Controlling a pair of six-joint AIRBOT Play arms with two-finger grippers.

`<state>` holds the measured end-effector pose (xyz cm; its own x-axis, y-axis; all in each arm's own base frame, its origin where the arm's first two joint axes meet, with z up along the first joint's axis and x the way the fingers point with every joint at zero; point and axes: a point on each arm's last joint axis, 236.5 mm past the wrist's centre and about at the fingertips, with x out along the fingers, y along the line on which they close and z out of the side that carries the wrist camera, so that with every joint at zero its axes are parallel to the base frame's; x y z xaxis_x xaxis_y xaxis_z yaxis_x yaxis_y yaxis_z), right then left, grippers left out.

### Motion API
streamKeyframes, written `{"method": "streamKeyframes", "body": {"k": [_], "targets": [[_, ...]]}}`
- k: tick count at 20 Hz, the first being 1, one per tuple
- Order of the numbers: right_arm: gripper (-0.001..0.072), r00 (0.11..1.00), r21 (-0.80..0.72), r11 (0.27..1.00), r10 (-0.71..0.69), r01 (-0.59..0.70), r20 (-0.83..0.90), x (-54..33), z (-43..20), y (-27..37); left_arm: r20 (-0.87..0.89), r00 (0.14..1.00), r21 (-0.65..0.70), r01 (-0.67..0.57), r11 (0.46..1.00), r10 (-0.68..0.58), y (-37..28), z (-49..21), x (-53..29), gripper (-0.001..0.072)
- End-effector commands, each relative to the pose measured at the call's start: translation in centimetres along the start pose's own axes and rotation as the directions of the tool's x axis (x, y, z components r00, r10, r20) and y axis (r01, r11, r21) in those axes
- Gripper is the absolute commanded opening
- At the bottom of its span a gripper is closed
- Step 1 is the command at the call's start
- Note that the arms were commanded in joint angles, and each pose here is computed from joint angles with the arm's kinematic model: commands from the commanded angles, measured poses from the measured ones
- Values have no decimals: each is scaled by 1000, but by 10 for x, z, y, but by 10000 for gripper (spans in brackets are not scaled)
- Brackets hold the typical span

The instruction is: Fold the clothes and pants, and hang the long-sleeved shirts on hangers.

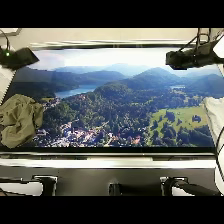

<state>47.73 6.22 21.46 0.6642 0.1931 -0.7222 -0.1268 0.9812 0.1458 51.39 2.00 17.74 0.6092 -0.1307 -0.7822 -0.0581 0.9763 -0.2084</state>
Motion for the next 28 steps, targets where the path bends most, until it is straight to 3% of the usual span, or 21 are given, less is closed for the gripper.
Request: {"method": "streamKeyframes", "body": {"k": [1,4,8,13,23,24,25,28], "targets": [[35,1000,-1,1000,0,0,-1,0,0,0,-221,936,-117,-306,945,276,99,-59,4,707],[36,1000,0,1000,3,-3,-5,0,-1,1,-352,880,-157,-393,906,320,164,-109,18,707],[36,1000,1,1000,5,-5,-27,-1,-6,1,-381,863,-212,-432,877,332,212,-148,44,706],[36,996,1,1000,5,-5,-93,-1,-22,2,-322,881,-208,-422,883,346,225,-160,87,706],[36,996,1,1000,6,-6,-95,-2,-22,2,-492,824,-206,-423,883,280,231,-233,142,683],[36,995,1,1000,6,-6,-95,-2,-22,2,-497,827,-220,-414,883,264,228,-235,144,404],[36,995,1,1000,7,-6,-95,-2,-22,2,-499,831,-233,-401,886,245,223,-235,143,38],[36,995,9,999,31,-30,-94,-2,-22,8,-432,881,-297,-341,892,193,203,-203,137,23]]}}
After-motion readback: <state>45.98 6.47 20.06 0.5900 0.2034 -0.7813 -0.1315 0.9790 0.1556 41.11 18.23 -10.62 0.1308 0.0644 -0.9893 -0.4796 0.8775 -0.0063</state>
